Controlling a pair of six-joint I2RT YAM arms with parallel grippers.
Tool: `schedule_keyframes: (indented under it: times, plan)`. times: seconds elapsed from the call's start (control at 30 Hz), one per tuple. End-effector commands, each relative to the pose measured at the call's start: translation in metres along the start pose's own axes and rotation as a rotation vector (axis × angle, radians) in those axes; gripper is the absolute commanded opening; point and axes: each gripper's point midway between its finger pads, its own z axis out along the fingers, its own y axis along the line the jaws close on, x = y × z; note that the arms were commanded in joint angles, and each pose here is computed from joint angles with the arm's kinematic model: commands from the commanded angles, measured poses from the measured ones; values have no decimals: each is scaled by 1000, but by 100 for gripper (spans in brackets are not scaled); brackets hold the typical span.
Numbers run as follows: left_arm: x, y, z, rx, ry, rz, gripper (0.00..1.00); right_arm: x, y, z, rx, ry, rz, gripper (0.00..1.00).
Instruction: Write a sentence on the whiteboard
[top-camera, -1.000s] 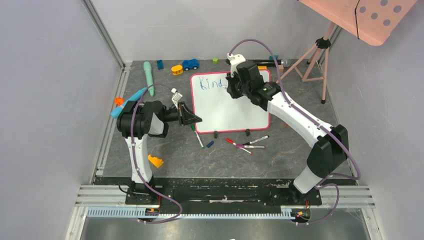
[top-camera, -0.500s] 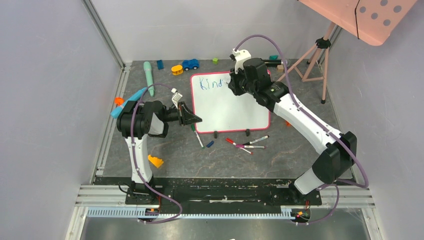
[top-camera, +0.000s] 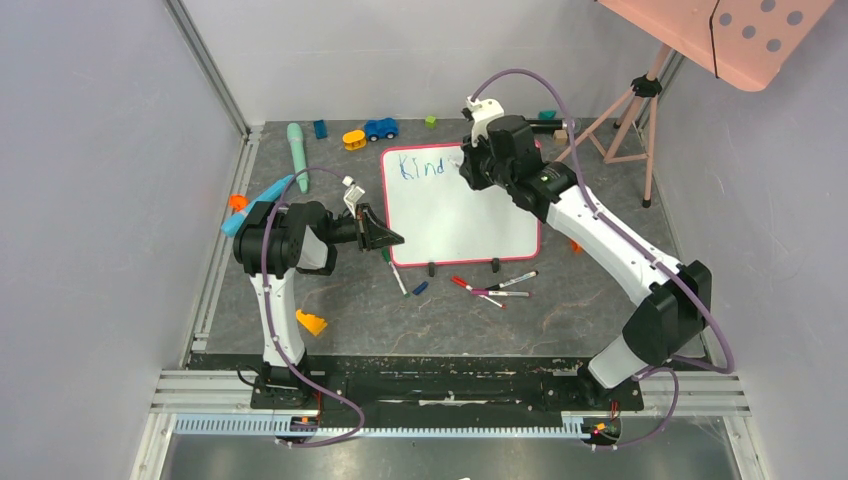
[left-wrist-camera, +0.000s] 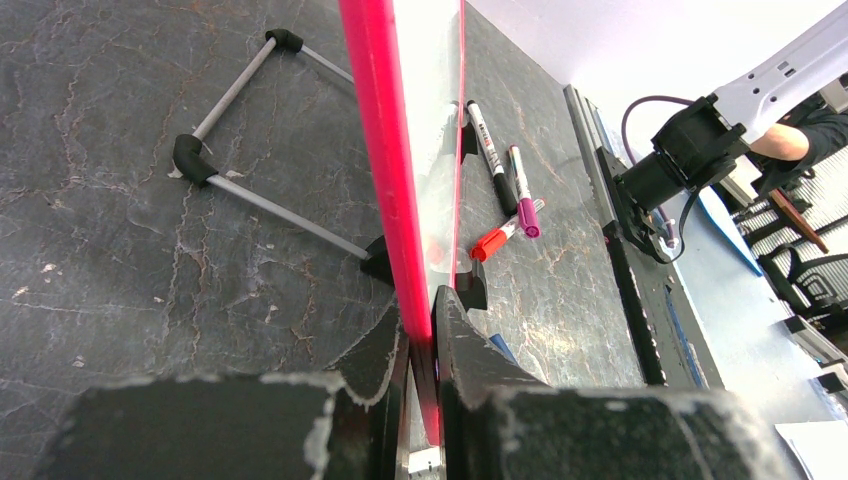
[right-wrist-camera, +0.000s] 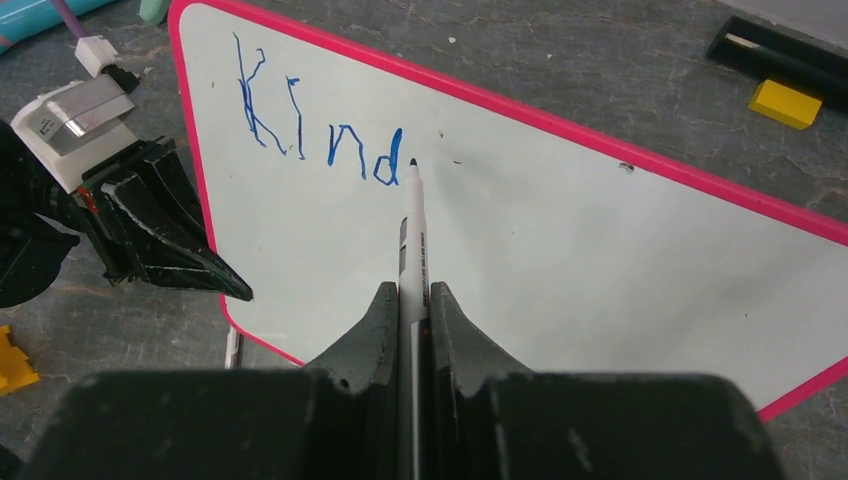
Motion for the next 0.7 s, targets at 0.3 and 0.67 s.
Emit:
schedule_keyframes:
  times: [0.3, 0.67]
  plan:
    - [4, 0, 1, 41, 14, 174, 2, -1, -14, 2, 64, 4, -10, 0]
    - [4, 1, 0, 40, 13, 175, 2, -8, -2, 5, -10, -22, -9, 0]
